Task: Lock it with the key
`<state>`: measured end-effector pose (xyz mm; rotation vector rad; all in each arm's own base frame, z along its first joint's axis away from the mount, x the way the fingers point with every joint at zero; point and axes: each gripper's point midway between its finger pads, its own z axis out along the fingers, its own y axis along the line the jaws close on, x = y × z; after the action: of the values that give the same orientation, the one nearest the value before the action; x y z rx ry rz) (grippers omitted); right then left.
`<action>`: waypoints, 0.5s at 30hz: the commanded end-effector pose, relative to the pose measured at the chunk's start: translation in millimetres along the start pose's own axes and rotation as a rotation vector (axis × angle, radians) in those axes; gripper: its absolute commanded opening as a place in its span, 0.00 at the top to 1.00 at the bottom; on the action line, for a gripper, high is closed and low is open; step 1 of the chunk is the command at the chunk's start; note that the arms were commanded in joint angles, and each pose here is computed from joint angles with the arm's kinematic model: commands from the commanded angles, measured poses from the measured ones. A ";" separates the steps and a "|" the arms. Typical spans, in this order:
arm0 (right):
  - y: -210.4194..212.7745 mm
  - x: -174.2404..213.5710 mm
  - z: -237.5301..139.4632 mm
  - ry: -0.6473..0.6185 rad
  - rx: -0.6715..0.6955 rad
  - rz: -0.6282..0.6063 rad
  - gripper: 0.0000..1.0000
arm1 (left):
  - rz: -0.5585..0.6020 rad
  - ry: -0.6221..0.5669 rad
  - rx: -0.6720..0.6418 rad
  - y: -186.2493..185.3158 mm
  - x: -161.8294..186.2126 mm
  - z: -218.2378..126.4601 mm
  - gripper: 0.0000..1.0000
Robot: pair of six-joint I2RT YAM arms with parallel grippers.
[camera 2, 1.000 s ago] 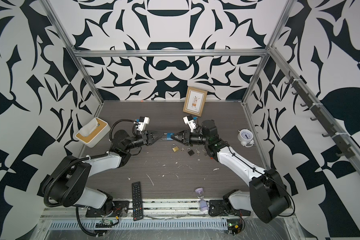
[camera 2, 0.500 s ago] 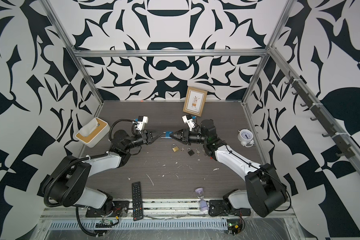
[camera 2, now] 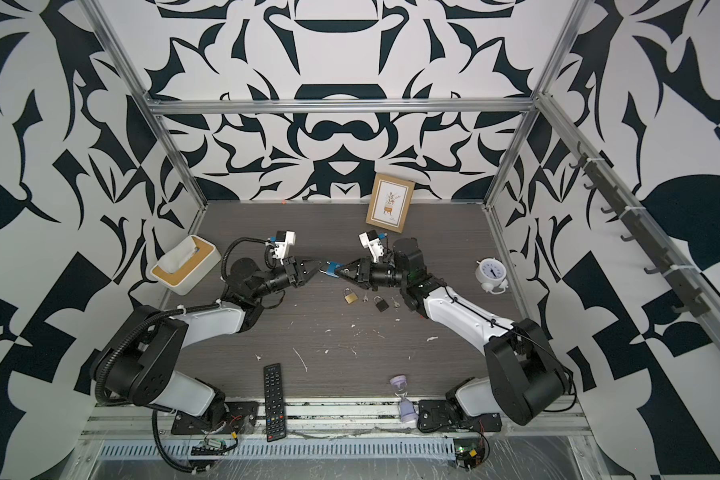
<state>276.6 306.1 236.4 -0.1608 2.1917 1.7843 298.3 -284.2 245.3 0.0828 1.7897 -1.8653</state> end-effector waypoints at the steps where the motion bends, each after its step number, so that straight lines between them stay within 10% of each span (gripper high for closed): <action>1: 42.7 14.4 23.5 0.051 -0.094 -0.149 1.00 | 0.067 0.219 0.166 -47.2 54.7 23.2 1.00; 15: 43.4 -35.1 -5.9 -0.160 -0.033 -0.180 1.00 | 0.031 0.180 0.102 -36.8 81.8 5.2 1.00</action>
<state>255.9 311.5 233.5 -0.2318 2.2501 1.7937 284.0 -288.6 251.4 0.0100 1.7127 -1.8348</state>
